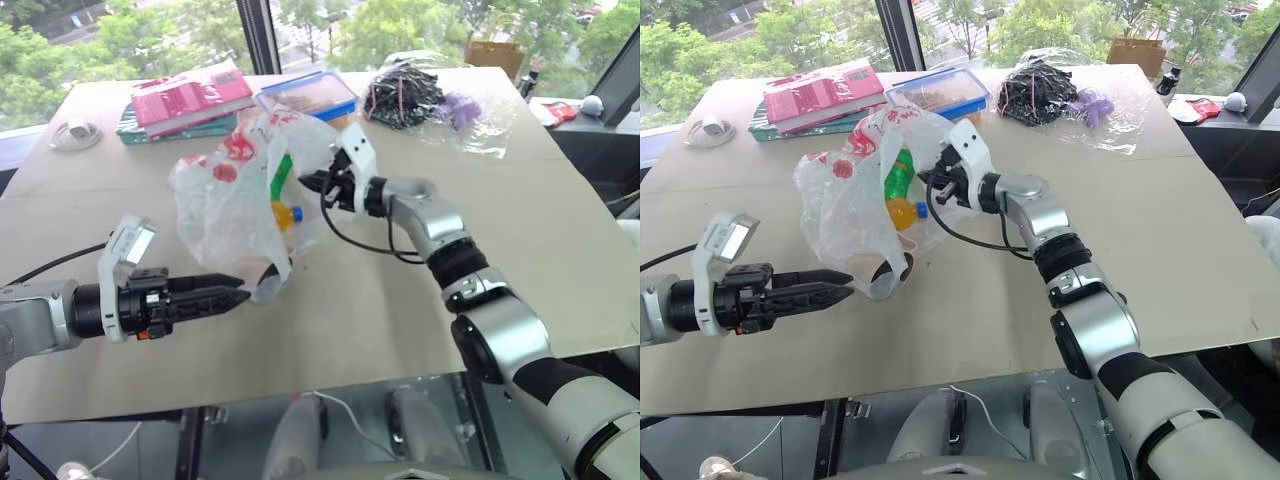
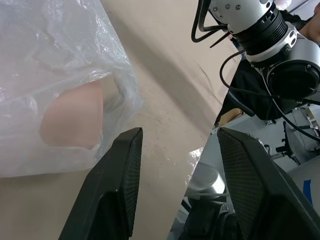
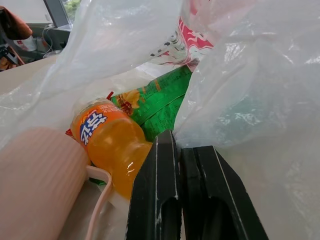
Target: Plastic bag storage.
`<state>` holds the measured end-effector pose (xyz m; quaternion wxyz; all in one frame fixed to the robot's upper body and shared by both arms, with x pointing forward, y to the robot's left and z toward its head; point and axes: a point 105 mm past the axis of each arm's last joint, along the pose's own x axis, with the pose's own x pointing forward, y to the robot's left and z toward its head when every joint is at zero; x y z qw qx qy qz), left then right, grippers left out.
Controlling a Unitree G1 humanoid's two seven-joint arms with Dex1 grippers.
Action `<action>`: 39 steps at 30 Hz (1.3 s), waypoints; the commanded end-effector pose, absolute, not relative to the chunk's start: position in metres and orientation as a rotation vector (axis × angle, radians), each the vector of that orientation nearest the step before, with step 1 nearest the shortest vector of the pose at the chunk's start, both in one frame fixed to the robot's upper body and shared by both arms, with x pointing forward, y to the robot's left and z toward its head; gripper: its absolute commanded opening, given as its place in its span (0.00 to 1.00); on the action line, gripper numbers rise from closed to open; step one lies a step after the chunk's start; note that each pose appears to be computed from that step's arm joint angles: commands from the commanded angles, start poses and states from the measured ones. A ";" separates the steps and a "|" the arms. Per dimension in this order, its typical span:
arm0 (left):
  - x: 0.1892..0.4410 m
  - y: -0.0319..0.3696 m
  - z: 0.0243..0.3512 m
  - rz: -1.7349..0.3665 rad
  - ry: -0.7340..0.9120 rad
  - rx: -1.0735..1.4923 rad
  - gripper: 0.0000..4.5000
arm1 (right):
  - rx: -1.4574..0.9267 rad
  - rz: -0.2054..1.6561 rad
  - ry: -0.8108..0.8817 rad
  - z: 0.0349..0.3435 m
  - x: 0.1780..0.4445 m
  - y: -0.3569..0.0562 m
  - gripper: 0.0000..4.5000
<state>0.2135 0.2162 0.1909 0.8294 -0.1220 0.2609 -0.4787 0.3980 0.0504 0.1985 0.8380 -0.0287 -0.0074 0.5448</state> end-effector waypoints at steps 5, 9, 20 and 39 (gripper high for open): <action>0.234 0.158 0.154 -0.864 0.354 -0.087 0.55 | -0.028 1.225 -0.095 0.227 0.383 0.055 0.04; 0.246 0.165 0.156 -0.815 0.322 -0.068 0.55 | -0.021 1.208 -0.111 0.229 0.381 0.054 0.04; 0.275 0.166 0.156 -0.691 0.218 -0.098 0.55 | 0.065 1.174 -0.151 0.233 0.369 0.061 0.04; 0.271 0.153 0.159 -0.771 0.115 -0.131 0.55 | 0.071 1.145 -0.180 0.235 0.360 0.058 0.04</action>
